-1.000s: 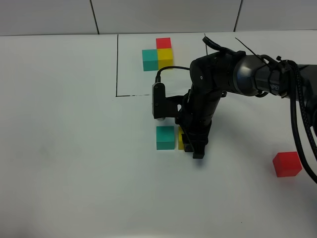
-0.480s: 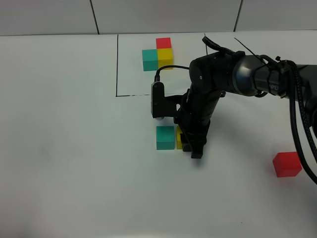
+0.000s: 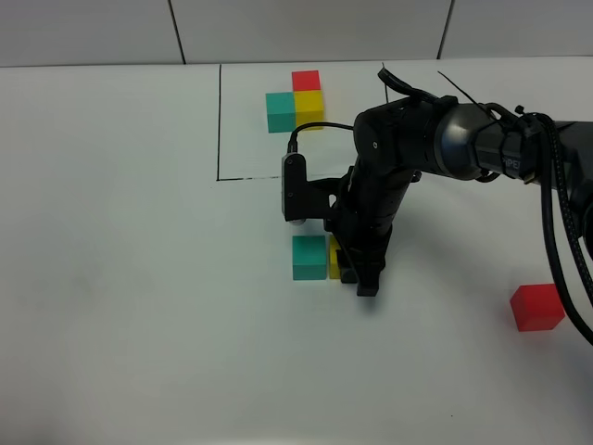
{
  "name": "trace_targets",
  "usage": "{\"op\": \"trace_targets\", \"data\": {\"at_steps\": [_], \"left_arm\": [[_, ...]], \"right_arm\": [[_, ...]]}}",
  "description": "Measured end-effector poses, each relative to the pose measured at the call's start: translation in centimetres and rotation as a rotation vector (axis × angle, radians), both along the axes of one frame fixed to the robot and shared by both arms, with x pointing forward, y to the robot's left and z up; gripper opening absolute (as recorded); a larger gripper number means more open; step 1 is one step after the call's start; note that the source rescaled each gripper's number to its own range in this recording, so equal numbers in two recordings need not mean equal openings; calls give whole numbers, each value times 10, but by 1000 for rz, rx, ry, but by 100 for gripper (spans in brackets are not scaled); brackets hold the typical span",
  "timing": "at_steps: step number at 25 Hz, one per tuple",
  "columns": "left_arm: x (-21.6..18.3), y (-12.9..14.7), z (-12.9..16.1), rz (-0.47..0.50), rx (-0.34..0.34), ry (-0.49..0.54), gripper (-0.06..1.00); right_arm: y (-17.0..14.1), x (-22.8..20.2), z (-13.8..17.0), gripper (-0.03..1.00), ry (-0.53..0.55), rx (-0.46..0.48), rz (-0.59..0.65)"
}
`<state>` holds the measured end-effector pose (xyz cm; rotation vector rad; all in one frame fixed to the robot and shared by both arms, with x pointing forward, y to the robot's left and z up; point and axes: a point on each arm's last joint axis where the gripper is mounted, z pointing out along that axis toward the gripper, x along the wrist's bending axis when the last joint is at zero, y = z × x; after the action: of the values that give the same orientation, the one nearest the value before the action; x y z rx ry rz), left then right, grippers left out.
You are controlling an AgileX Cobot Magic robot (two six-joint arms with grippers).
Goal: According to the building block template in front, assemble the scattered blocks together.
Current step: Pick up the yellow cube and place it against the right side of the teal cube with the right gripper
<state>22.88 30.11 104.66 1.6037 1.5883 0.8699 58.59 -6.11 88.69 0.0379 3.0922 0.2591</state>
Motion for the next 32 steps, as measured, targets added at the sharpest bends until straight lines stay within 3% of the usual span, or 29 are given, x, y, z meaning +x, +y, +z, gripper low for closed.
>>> {"op": "trace_targets", "data": {"at_steps": [32], "left_arm": [[0,0,0,0,0,0,79]], "right_arm": [[5,-2,0,1,-9,7,21]]}}
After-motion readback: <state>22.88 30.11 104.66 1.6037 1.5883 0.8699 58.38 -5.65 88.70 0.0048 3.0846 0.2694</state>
